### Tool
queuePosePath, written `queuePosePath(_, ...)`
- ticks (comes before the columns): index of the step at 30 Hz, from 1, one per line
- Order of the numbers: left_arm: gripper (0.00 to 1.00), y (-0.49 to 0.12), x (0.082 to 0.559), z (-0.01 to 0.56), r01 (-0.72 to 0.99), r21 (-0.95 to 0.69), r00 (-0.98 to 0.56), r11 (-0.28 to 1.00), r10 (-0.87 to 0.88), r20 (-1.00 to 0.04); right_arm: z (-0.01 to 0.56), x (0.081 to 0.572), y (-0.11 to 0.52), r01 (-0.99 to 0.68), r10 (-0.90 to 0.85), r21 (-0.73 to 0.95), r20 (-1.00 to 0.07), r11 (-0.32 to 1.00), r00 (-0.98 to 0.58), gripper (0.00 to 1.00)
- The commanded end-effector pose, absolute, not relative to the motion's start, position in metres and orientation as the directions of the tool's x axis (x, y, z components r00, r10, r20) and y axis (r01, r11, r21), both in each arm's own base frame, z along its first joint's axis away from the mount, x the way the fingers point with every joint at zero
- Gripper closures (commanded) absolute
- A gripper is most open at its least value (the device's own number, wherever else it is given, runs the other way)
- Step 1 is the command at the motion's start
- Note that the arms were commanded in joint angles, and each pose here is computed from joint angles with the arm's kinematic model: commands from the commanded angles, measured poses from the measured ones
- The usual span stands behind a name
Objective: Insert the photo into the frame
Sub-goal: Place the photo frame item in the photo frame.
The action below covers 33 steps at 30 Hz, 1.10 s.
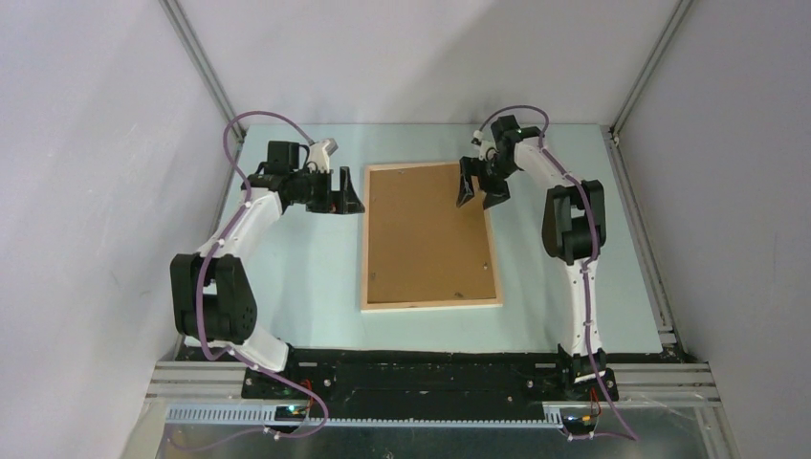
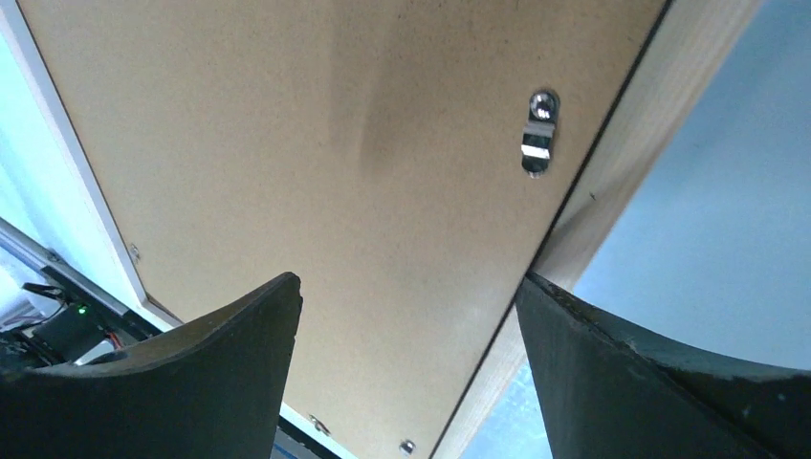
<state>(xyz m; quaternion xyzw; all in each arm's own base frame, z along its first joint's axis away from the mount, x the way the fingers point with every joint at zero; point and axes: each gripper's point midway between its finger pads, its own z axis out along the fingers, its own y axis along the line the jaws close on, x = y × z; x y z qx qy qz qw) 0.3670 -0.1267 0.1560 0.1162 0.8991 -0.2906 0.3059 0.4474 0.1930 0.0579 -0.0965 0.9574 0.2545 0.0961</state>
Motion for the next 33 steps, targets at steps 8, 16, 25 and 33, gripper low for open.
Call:
queuePosePath(8,0.01,-0.120,0.374,0.162,0.395,-0.421,-0.764,0.817,0.037,-0.645,0.121,0.443,0.176,-0.339,-0.186,0.364,-0.394,0.868,-0.900,0.13)
queuePosePath(16,0.00,-0.117,0.376,0.152,0.386,-0.402,-0.770,0.830,0.050,-0.636,0.122,0.429,0.165,-0.422,-0.240,0.272,-0.514,0.865,-0.823,0.14)
queuePosePath(25,0.00,-0.116,0.383,0.118,0.308,-0.391,-0.825,0.867,0.039,-0.563,0.102,0.393,0.152,-0.456,-0.317,0.178,-0.504,0.872,-0.803,0.14)
queuePosePath(33,0.03,-0.120,0.405,0.098,0.242,-0.285,-0.845,0.927,0.058,-0.531,0.086,0.380,0.149,-0.460,-0.326,0.190,-0.482,0.867,-0.813,0.15)
